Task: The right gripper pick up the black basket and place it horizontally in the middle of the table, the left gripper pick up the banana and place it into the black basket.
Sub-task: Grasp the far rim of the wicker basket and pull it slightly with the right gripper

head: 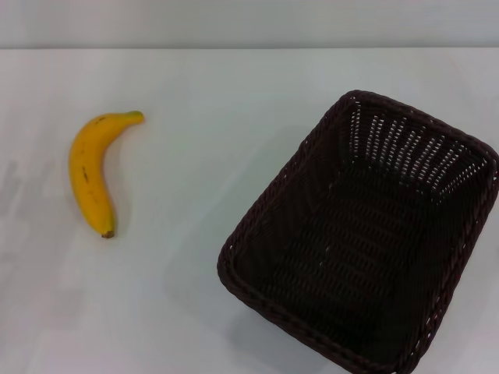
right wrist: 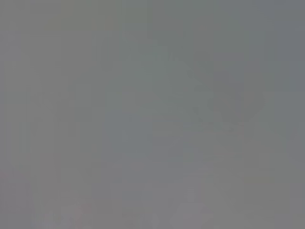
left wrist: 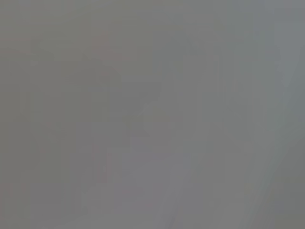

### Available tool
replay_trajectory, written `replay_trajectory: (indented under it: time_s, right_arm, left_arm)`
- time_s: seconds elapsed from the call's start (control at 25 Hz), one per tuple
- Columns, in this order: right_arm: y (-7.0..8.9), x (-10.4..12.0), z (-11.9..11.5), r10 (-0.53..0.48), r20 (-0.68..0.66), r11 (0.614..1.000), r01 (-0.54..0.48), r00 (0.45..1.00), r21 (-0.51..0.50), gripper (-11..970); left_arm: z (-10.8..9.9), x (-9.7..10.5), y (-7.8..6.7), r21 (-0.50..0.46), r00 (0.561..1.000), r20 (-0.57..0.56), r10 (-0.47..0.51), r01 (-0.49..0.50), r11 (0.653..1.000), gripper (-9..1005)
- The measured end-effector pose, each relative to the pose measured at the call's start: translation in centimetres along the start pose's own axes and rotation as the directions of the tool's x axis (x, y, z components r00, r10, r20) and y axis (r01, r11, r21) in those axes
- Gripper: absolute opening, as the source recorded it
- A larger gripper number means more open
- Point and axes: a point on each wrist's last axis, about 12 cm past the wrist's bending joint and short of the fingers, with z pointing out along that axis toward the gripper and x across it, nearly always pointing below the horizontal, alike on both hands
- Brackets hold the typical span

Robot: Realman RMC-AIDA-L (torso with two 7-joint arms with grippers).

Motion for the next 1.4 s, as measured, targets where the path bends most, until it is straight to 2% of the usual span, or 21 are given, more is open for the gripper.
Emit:
replay_trajectory:
  time_s: [0.36,0.52,0.68,0.8,0.88,1.04,1.08,1.12,1.24,1.4]
  right_arm:
    - [0.2,0.1,0.5,0.004,-0.001,1.0,-0.004,1.0,-0.005,852]
    - [0.7,-0.4,1.6,-0.029,-0.023,0.997,0.027,0.999,-0.076,850]
    - [0.9,-3.3,4.0,-0.057,-0.058,0.975,0.043,0.997,-0.217,847]
    - [1.7,-6.7,7.3,-0.102,-0.149,0.933,0.042,0.984,-0.357,846]
    - [2.4,-8.5,9.3,-0.125,-0.203,0.911,0.031,0.971,-0.412,844]
    - [4.4,-11.8,13.3,-0.207,-0.342,0.865,0.008,0.917,-0.502,842]
    - [5.5,-12.8,14.7,-0.247,-0.408,0.852,-0.004,0.879,-0.524,842]
    - [5.8,-13.0,15.0,-0.263,-0.425,0.847,-0.004,0.866,-0.531,841]
    - [8.7,-15.1,17.4,-0.373,-0.528,0.805,-0.017,0.763,-0.593,839]
    - [11.6,-17.5,19.4,-0.45,-0.613,0.783,-0.045,0.649,-0.621,837]
  left_arm:
    - [-0.2,0.1,0.0,-0.007,1.0,-0.003,-0.001,0.001,1.0,874]
    - [0.2,0.1,-0.1,0.003,1.0,-0.003,0.002,-0.002,1.0,874]
    - [0.7,-0.1,-0.3,0.022,1.0,0.006,-0.005,0.005,1.0,874]
    - [0.9,-0.2,-0.4,0.035,1.0,0.006,-0.015,0.015,0.999,874]
    - [1.0,-0.5,-0.2,0.05,1.0,0.0,-0.023,0.023,0.999,874]
    - [1.1,-0.9,0.1,0.07,0.999,-0.011,-0.032,0.033,0.997,874]
    - [1.1,-1.0,0.2,0.072,0.999,-0.011,-0.031,0.032,0.997,874]
    - [1.1,-1.1,0.3,0.073,0.999,-0.011,-0.03,0.031,0.997,874]
    - [1.4,-1.3,0.5,0.077,1.0,-0.011,-0.022,0.023,0.997,874]
    - [2.4,-1.8,0.7,0.088,1.0,-0.007,-0.001,0.002,0.996,874]
